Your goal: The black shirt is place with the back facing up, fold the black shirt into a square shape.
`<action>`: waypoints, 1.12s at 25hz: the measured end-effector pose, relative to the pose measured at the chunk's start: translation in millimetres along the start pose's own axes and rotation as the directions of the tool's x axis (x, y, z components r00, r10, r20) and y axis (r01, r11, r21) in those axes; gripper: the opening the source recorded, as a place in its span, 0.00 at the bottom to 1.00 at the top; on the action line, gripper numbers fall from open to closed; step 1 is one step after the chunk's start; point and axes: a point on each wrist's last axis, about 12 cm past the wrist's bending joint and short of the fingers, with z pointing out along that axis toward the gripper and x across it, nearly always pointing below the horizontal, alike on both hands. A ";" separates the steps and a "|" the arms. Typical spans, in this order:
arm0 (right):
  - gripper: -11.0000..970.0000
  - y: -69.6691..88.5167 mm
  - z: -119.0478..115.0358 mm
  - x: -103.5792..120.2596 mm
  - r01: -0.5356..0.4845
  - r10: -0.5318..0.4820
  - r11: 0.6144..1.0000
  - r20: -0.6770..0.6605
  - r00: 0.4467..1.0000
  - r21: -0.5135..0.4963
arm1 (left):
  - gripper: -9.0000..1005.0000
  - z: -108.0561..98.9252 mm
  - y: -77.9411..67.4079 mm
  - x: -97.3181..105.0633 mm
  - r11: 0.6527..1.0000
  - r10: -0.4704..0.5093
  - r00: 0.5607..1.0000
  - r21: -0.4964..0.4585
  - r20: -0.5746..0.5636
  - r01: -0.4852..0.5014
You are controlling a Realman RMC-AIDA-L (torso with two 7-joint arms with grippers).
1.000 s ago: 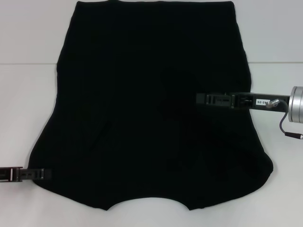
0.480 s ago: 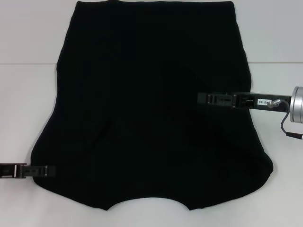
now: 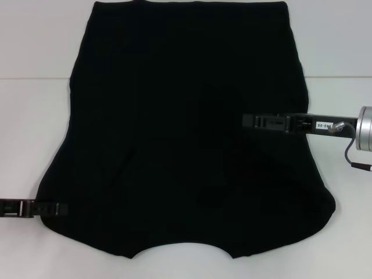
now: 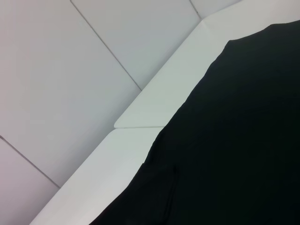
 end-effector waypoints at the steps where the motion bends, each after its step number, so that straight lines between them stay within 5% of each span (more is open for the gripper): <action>1: 0.86 0.0 -0.1 0.1 0.000 0.000 1.000 0.000 1.000 0.000 | 0.82 0.1 -0.1 -0.4 1.000 0.002 1.000 0.000 0.001 -0.002; 11: 0.87 -1.0 -2.1 1.1 -0.001 0.001 1.000 -0.001 1.000 0.001 | 0.63 1.3 5.8 -2.4 0.999 -0.004 0.999 -0.040 0.041 0.006; 20: 0.81 -8.6 -16.3 9.6 -0.026 0.026 0.999 -0.002 1.000 0.021 | 0.29 2.8 6.8 -0.8 0.999 -0.017 0.999 -0.048 0.051 0.019; 28: 0.78 -29.8 -54.8 34.6 -0.101 0.102 0.990 -0.003 0.995 0.097 | 0.04 3.5 4.5 -1.3 0.999 -0.017 0.998 -0.030 0.056 0.019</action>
